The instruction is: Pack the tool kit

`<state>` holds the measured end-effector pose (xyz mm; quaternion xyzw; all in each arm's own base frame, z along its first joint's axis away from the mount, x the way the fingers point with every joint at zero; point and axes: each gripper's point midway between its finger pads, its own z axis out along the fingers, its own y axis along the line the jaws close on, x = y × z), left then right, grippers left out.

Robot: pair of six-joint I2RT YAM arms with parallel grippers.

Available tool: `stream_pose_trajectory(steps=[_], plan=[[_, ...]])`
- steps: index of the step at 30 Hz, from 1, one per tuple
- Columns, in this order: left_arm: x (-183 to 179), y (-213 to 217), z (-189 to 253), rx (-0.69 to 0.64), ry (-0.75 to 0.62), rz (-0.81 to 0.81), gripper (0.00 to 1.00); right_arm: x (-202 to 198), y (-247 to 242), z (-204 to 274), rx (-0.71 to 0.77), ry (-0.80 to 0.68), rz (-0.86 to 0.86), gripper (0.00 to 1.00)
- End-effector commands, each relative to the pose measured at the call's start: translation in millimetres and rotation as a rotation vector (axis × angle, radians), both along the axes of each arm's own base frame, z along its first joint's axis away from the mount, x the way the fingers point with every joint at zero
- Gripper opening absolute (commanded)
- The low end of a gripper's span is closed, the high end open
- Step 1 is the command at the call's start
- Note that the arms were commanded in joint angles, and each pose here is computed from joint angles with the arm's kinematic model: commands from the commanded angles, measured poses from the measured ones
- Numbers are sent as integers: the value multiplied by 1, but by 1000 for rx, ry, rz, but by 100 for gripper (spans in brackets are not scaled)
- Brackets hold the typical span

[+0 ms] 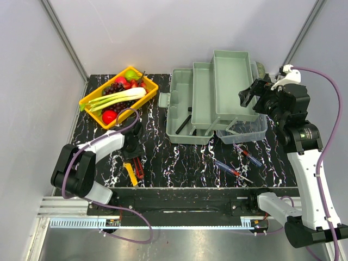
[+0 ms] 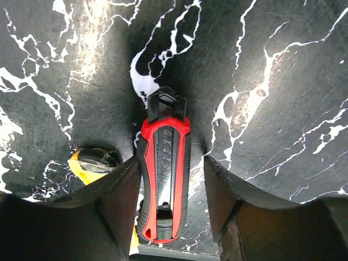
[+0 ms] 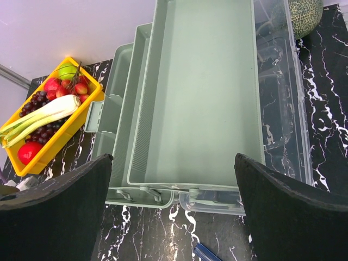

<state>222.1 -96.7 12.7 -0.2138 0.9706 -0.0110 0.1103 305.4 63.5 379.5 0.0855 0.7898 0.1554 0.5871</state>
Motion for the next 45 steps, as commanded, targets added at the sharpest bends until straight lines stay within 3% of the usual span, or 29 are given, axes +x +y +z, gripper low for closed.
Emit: stream_pose_trajectory(steps=[1, 11, 17, 22, 29, 36, 42, 45], plan=[[17, -18, -5, -64, -28, -41, 50, -2, -4, 12, -15, -50, -18, 99], [41, -21, 29, -54, -109, -103, 0, -6, -8, 19, -21, -73, -30, 99], [78, -45, 98, -147, -273, -180, 0, -10, -10, 22, -27, -81, -39, 99], [105, -110, 175, -416, -371, -304, 0, -15, -12, 26, -33, -90, -42, 99], [154, -196, 271, -593, -578, -537, 0, -23, -15, 29, -31, -98, -48, 99], [194, -257, 311, -770, -706, -590, 1, -28, -14, 26, -12, -92, -45, 99], [210, -306, 303, -904, -702, -571, 2, -28, -9, 21, 3, -76, -29, 99], [221, -318, 291, -894, -718, -534, 4, -28, -8, 20, 10, -73, -24, 99]])
